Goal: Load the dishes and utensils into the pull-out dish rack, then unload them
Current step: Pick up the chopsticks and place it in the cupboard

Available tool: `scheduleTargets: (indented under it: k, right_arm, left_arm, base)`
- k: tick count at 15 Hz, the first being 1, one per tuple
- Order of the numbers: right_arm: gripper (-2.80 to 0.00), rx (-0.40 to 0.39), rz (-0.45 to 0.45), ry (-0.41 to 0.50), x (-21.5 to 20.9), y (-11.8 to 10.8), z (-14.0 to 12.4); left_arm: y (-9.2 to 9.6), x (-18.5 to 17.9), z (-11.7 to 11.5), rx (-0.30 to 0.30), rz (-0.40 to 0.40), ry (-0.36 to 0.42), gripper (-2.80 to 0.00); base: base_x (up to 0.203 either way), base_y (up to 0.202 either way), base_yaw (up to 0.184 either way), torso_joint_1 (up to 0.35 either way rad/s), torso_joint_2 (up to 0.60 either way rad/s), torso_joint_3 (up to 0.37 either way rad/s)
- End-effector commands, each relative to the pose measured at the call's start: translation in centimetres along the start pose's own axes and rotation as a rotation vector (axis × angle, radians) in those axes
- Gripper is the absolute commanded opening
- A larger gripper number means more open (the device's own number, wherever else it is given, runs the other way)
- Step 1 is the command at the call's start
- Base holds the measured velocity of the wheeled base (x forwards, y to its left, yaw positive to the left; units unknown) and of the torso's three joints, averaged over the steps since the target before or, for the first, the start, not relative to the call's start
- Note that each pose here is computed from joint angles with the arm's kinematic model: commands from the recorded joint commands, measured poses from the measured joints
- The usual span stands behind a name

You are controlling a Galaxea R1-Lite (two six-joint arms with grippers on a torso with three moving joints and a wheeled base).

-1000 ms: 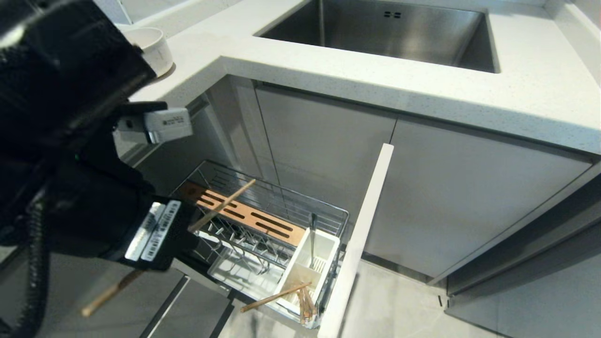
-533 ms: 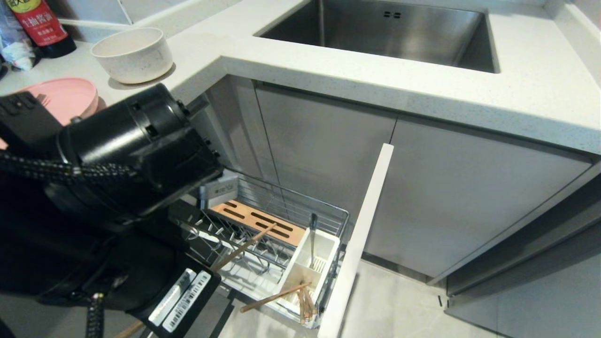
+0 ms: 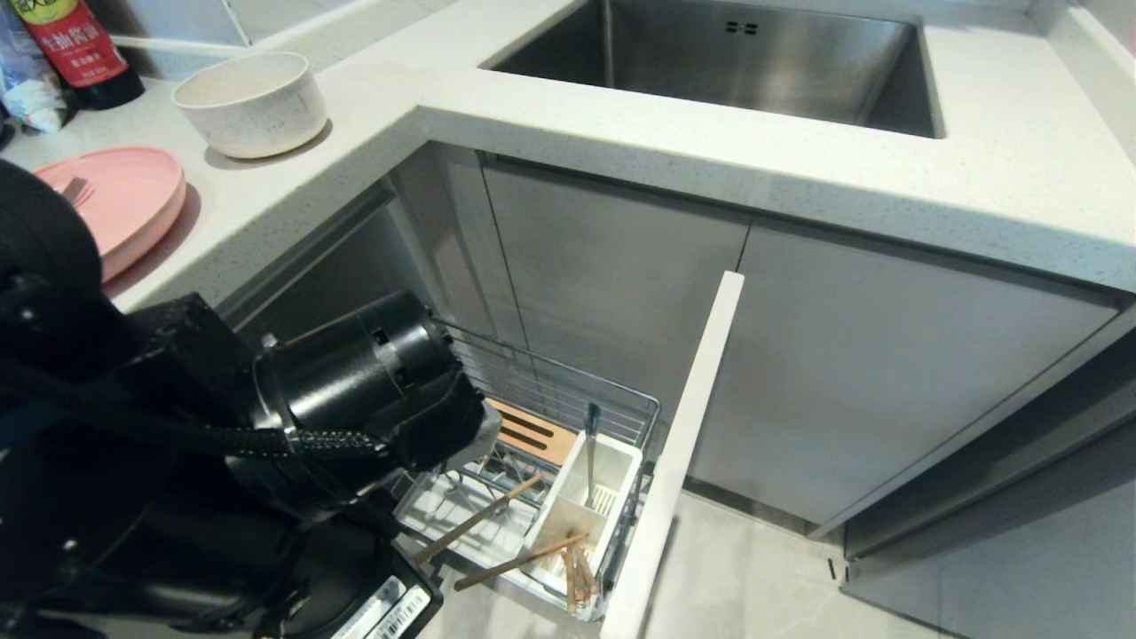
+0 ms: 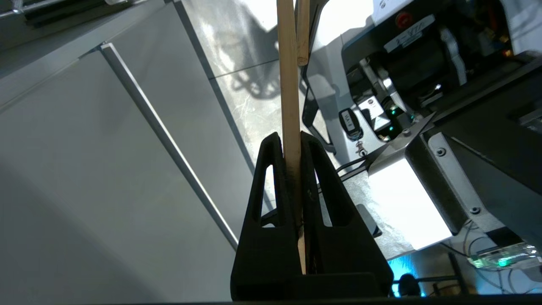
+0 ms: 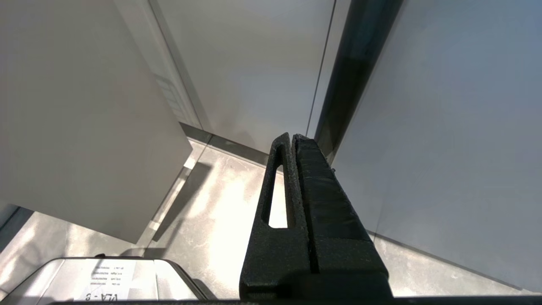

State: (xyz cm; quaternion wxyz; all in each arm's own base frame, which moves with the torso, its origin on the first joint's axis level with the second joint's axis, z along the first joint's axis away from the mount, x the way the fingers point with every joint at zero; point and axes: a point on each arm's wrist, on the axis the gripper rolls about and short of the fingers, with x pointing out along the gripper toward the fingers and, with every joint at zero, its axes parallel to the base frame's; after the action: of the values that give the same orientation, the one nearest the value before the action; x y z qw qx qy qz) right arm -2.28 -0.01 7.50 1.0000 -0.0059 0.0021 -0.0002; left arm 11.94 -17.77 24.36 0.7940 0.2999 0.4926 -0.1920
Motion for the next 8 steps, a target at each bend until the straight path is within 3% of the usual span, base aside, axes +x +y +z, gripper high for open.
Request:
scheduleTargets:
  k: [1,8]
  right_arm:
    - [-2.80,0.000,0.000,0.000,0.0,0.0,0.0]
    - [-2.80,0.000,0.000,0.000,0.0,0.0,0.0]
  left_arm:
    - [-0.4,0.7,0.1,0.015,0.009,0.030,-2.80]
    - [-1.9,2.8,1.1,0.059,0.017,0.093,-2.80]
  base:
    - [0.000,0.000,0.000,0.000,0.00,0.000]
    - [0.000,0.000,0.000,0.000,0.00,0.000]
